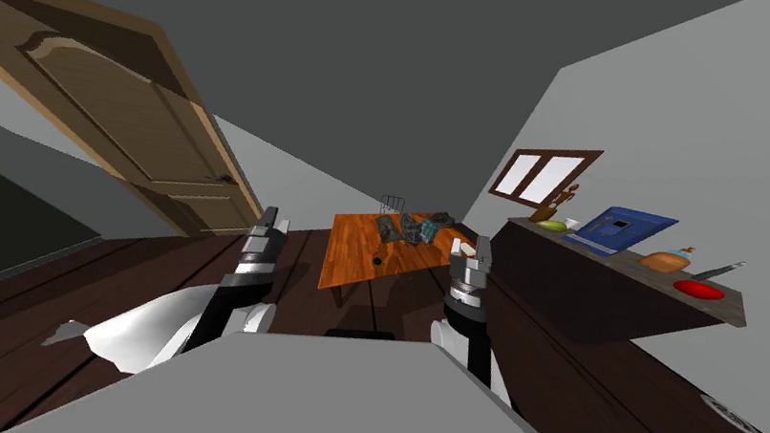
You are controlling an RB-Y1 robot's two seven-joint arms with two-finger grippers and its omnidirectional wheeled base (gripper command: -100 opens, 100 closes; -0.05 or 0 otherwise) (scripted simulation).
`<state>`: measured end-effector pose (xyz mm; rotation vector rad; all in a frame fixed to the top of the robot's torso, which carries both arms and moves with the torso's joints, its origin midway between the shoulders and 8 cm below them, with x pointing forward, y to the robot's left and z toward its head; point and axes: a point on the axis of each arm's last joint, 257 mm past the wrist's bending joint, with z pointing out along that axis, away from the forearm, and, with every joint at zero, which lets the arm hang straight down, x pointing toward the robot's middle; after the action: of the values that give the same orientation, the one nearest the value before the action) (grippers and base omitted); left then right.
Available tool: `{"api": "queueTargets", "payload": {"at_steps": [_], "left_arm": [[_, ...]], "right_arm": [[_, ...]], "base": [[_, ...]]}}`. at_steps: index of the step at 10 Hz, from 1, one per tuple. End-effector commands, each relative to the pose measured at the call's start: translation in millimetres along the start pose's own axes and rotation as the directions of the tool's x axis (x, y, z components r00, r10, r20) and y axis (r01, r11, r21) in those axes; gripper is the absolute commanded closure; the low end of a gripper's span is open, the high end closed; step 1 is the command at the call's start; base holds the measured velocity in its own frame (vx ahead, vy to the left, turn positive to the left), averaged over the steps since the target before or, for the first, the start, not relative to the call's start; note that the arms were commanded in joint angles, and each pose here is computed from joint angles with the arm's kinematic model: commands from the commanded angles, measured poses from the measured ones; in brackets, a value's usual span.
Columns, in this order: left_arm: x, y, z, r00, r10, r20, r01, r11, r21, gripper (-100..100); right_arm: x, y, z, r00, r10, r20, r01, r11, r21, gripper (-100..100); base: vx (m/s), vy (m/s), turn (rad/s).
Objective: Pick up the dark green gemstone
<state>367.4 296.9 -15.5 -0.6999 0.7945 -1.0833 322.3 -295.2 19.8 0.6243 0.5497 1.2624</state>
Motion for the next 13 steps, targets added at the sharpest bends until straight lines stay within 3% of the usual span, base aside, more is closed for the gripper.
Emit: {"api": "queueTargets", "payload": {"at_steps": [1,9,12,13], "left_arm": [[5.2,12.5,-2.4,0.999,0.01,-0.033,-0.011,1.0,-0.021,-100],[20.7,97.3,-28.3,0.992,0.008,-0.128,-0.032,0.983,-0.181,-100],[25.3,143.4,-49.2,0.988,-0.008,-0.154,-0.035,0.96,-0.277,-100],[25.4,147.3,-51.5,0.988,-0.008,-0.155,-0.036,0.958,-0.285,-100]], "right_arm": [[0.0,0.0,0.0,1.0,0.0,0.0,0.0,1.0,0.0,0],[0.0,0.0,0.0,1.0,0.0,0.0,0.0,1.0,0.0,0],[0.0,0.0,0.0,1.0,0.0,0.0,0.0,1.0,0.0,0],[0.0,0.0,0.0,1.0,0.0,0.0,0.0,1.0,0.0,0]], "base": [[0.003,-0.011,-0.106],[0.011,-0.021,-0.141],[0.018,-0.024,-0.215],[0.016,-0.02,-0.067]]}}
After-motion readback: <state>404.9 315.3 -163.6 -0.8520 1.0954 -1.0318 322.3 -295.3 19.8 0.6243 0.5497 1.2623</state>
